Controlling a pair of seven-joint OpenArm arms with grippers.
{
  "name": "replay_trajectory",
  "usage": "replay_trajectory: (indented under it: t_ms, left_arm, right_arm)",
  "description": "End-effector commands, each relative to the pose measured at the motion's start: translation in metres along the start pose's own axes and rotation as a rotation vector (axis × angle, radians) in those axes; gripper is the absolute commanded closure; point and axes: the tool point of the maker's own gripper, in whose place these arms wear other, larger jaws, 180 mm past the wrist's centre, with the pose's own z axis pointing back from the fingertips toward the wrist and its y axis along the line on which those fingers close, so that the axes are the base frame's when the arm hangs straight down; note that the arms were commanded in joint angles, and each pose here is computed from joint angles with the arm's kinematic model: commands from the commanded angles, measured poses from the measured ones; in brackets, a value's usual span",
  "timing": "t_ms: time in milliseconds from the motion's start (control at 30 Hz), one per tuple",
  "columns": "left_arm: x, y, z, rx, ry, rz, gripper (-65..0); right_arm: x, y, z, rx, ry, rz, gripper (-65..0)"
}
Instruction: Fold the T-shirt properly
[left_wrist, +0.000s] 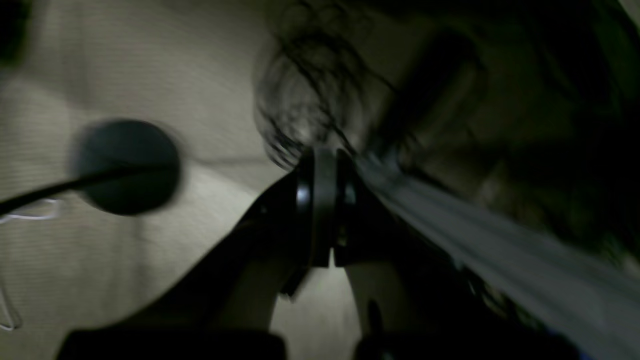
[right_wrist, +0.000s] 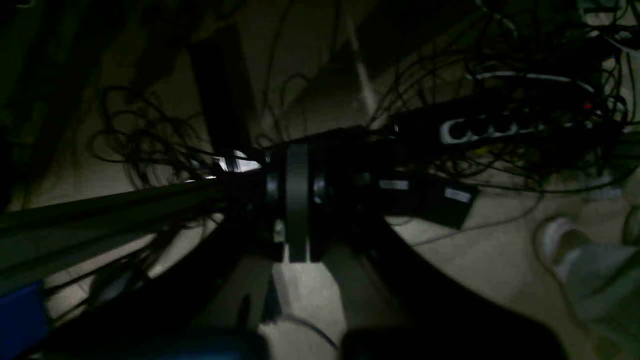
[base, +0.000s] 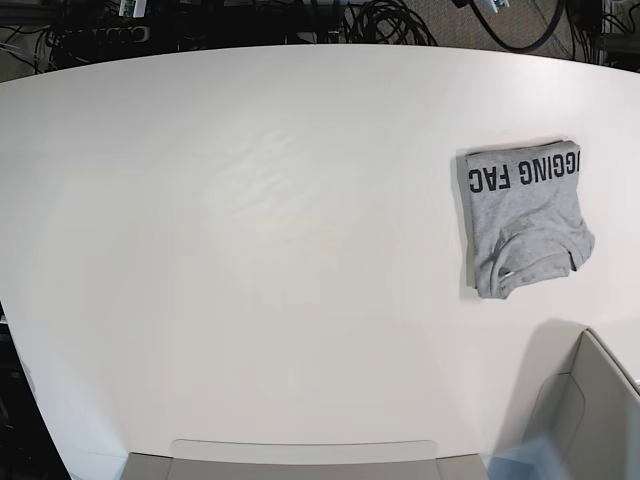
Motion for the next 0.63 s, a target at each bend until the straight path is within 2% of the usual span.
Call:
replay_trajectory:
  t_ms: [0,67,200,267,300,367,467,533,600]
  left_arm:
    - [-0.005,-0.004,-0.002,-0.029,0.023,-0.019,0.0]
    - [-0.019,-0.005,-0.009,0.008,0.073,-0.086,0.0]
    - [-0.031,0.006,-0.018,0.120,0.150,-0.295,0.0]
    - [-0.032,0.007,-0.021,0.152,0.179,-0.395,0.0]
    - [-0.022,0.010,-0.024,0.174,0.165,-0.442,0.0]
    - [-0.008,0.012,-0.029,0.204,0.143,-0.508,0.0]
    - [-0.004,0.006,-0.033,0.201,0.134,-0.522,0.0]
    - [-0.004,0.005,-0.033,0.200,0.133,-0.520,0.0]
    - [-0.004,0.004,-0.034,0.198,0.132,-0.519,0.0]
  right_arm:
    - [0.009,-0.014,-0.003,-0.020,-0.020,0.003,0.0]
    - [0.009,-0.023,-0.014,-0.031,0.018,0.017,0.0]
    - [-0.001,-0.039,-0.030,-0.055,0.116,0.023,0.0]
    - [-0.013,-0.055,-0.032,-0.122,0.186,0.086,0.0]
    - [-0.017,-0.064,-0.032,-0.170,0.221,0.152,0.0]
    - [-0.022,-0.091,-0.028,-0.307,0.301,0.346,0.0]
    - [-0.010,-0.108,-0.029,-0.437,0.355,0.588,0.0]
    - [0.001,-0.110,-0.032,-0.490,0.360,0.711,0.0]
    - [0.013,-0.111,-0.034,-0.534,0.359,0.787,0.0]
